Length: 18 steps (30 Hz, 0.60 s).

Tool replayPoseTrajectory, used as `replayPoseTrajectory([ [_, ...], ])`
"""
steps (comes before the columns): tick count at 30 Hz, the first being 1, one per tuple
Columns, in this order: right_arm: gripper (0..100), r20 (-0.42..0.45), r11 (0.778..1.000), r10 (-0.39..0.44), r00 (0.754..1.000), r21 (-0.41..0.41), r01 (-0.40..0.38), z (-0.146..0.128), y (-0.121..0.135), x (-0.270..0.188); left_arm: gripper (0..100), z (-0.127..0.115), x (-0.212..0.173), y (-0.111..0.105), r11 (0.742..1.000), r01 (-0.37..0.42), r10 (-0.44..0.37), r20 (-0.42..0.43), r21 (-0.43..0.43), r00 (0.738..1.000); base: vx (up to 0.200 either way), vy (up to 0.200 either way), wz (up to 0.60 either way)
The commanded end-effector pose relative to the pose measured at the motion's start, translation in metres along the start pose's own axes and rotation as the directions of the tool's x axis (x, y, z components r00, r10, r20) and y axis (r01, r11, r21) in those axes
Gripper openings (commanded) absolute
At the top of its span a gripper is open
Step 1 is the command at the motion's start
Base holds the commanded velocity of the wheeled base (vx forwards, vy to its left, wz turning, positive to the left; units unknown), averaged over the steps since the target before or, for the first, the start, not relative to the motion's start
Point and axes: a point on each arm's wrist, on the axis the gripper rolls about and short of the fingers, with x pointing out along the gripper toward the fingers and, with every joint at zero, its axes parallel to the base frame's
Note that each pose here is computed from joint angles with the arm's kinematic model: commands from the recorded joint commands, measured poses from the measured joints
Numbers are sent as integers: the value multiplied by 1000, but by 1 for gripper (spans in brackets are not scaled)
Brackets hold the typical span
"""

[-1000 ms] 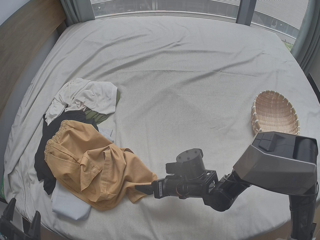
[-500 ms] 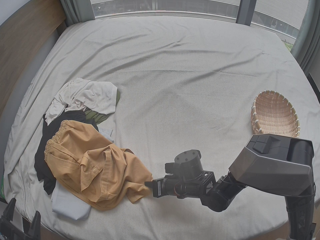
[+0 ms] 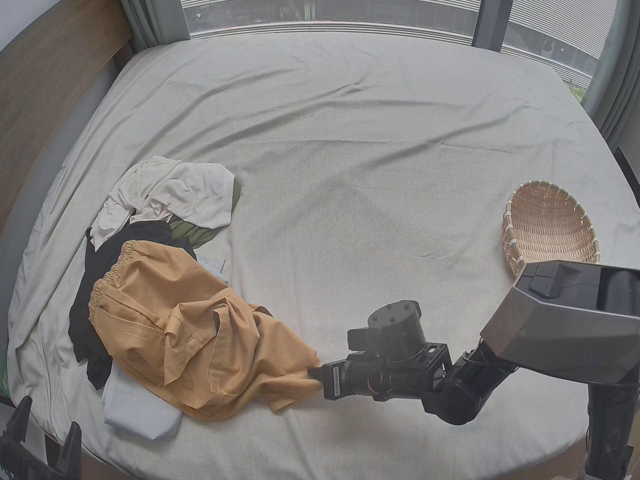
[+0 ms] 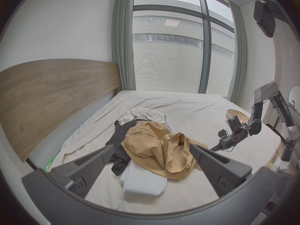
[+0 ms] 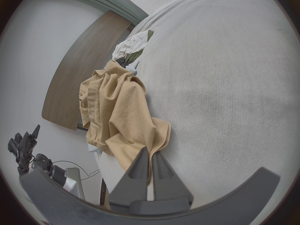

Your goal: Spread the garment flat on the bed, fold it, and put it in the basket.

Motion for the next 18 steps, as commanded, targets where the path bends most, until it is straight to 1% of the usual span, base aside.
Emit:
replayPoseTrajectory([
  [1,0,10,1000,-12,1000,-7,12,4,-4,-10,100,-5,0,0,1000,0,0,-3,-1,1000,0,0,0],
  [6,0,5,998,-61,998,-13,61,-1,-12,-14,100,-5,0,0,1000,0,0,-3,0,1000,0,0,0],
  [9,0,19,998,-60,998,-16,61,0,-12,-20,100,-5,0,0,1000,0,0,-3,0,1000,0,0,0],
  [13,0,16,997,-70,997,-15,71,0,-14,-26,100,-5,0,0,1000,0,0,-3,0,1000,0,0,0],
  [18,0,26,996,-92,995,-16,93,3,-21,-39,100,-5,0,0,1000,0,0,-3,0,1000,0,0,0],
])
